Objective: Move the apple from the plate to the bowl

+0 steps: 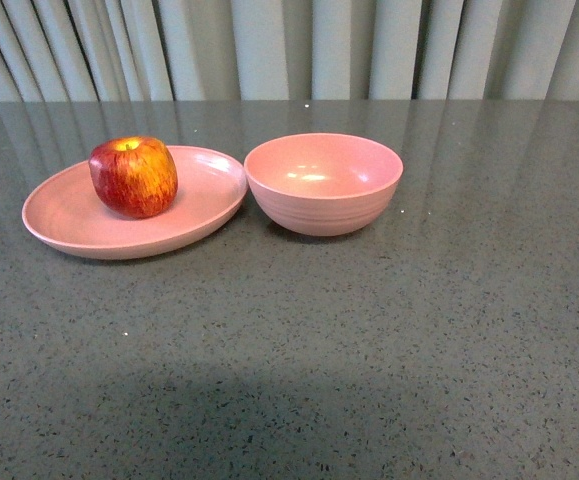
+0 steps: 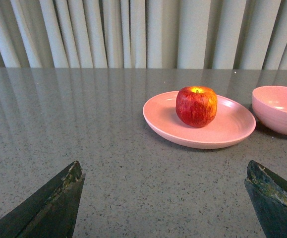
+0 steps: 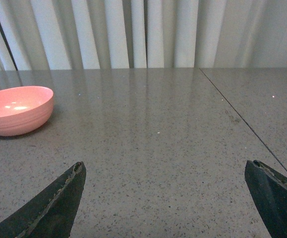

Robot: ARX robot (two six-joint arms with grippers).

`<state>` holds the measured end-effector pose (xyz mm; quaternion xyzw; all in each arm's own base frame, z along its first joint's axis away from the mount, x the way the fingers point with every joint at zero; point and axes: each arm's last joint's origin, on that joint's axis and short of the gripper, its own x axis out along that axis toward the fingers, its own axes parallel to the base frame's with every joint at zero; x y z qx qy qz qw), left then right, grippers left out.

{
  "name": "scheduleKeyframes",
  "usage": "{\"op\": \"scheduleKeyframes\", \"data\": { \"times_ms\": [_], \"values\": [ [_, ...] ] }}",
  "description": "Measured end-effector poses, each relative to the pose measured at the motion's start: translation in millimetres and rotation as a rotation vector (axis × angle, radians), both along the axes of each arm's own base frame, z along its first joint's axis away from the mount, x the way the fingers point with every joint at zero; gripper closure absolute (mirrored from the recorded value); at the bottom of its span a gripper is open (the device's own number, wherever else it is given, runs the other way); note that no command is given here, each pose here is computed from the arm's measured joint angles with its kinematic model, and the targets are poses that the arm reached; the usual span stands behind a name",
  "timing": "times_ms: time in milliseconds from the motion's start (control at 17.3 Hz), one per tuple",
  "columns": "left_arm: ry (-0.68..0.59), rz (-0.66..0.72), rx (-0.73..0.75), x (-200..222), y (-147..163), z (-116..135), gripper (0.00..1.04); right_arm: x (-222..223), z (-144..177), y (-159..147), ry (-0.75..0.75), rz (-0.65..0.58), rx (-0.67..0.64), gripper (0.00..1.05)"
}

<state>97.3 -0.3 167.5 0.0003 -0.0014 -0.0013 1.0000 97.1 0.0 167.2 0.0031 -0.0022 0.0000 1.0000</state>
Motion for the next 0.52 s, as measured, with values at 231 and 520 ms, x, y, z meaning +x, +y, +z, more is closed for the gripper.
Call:
{"op": "scheduleKeyframes", "data": {
  "times_ms": [231,520],
  "values": [
    [0.000,0.000,0.000,0.0,0.0,0.0,0.07,0.0,0.0,0.0,0.000,0.000,0.000,0.07],
    [0.000,0.000,0.000,0.0,0.0,0.0,0.07,0.0,0.0,0.0,0.000,0.000,0.000,0.07]
  ]
}}
